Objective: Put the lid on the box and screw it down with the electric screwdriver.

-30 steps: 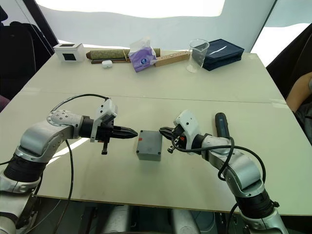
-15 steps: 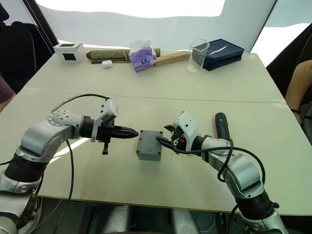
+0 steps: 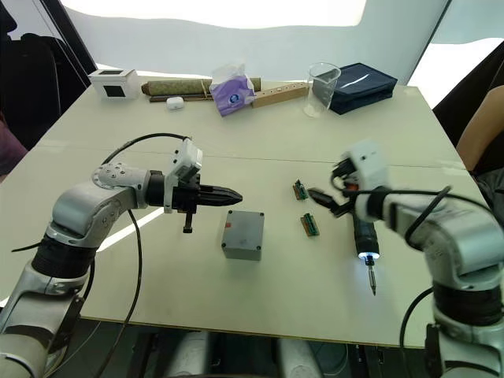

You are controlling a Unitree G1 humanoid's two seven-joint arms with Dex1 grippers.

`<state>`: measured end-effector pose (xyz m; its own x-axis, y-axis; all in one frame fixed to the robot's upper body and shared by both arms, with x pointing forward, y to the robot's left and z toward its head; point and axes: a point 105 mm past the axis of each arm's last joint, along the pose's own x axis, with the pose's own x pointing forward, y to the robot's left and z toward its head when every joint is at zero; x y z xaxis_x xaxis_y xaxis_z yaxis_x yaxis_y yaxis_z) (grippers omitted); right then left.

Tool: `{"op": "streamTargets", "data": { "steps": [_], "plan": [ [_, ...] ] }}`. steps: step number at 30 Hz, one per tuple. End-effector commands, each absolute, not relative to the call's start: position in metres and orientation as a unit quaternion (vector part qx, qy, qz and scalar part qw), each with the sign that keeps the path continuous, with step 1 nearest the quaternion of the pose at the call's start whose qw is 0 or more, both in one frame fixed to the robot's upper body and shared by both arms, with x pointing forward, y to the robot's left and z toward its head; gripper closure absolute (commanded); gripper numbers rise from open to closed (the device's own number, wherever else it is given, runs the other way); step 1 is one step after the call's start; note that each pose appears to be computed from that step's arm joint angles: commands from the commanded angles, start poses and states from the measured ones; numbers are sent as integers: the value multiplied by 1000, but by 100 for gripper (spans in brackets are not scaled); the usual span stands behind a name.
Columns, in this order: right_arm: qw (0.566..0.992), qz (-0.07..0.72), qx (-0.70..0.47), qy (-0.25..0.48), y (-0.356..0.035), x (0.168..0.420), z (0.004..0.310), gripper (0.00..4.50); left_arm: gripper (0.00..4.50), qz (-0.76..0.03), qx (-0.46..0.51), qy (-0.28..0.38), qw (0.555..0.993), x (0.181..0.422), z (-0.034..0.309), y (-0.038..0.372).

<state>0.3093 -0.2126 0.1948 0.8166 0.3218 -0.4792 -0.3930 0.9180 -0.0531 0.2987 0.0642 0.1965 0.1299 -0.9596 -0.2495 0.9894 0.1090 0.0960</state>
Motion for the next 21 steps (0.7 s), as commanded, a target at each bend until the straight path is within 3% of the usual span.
{"op": "streamTargets", "data": {
  "steps": [1, 5, 10, 21],
  "plan": [
    [933, 169, -59, 311, -242, 299, 203, 3, 450, -690, 167, 22, 704, 287, 206, 49],
    [902, 165, -40, 396, -258, 293, 194, 3, 450, -717, 179, 22, 673, 281, 198, 45],
    [867, 159, 1, 472, -265, 288, 174, 3, 450, -722, 189, 9, 665, 282, 197, 38],
    [830, 153, 23, 535, -261, 294, 152, 3, 450, -715, 178, 4, 676, 272, 196, 36]
  ]
}}
